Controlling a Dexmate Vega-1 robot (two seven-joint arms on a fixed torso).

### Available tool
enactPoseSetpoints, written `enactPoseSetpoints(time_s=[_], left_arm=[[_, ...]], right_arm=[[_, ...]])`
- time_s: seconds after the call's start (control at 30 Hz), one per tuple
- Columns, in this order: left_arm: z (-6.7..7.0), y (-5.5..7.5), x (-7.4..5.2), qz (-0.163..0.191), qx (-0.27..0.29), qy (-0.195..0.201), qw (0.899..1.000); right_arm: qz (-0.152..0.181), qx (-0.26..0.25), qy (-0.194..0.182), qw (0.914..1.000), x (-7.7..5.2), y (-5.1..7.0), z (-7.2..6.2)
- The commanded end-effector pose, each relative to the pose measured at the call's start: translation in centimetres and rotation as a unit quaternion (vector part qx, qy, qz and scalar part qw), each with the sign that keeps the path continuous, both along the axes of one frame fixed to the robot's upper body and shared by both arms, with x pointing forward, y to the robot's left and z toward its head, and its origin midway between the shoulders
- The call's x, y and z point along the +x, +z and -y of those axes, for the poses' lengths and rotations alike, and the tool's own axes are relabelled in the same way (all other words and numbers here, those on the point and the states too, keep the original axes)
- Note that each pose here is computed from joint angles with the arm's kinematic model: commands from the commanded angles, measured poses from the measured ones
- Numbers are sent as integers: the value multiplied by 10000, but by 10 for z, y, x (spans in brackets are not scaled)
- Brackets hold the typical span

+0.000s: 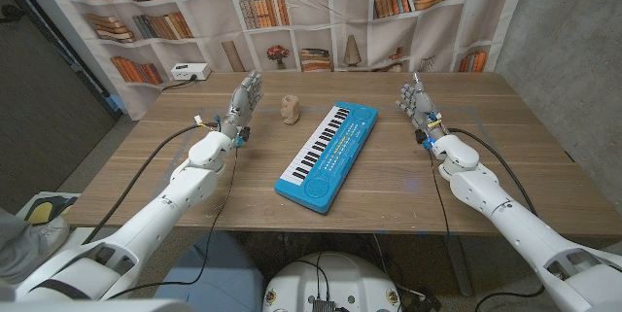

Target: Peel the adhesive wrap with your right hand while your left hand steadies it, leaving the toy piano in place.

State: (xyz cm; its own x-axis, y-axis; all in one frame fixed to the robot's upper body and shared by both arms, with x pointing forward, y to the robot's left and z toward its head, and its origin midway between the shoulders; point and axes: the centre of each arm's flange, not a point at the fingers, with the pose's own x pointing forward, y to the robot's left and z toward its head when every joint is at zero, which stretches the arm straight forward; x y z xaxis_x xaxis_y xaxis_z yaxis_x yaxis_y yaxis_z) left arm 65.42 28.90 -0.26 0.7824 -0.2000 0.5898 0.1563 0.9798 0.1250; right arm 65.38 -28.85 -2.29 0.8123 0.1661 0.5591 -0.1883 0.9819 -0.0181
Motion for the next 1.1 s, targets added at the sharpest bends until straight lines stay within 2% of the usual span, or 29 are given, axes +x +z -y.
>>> enactPoseSetpoints(time_s=[0.03, 0.33, 0.57, 0.97, 1.1], left_arm=[[3, 15, -3, 198, 321, 94, 9992], [3, 23, -10, 332, 379, 280, 9983], [1, 24, -11, 288, 750, 369, 9961], [3, 26, -12, 429, 626, 518, 9958], [3, 32, -16, 477, 708, 635, 9943]], right_arm=[[108, -9, -61, 9999, -7, 5, 2], [375, -12, -115, 9992, -9, 16, 5], [317, -32, -142, 9994, -8, 14, 8], [270, -118, -87, 9995, -7, 17, 18], [254, -181, -43, 9995, -8, 19, 19]])
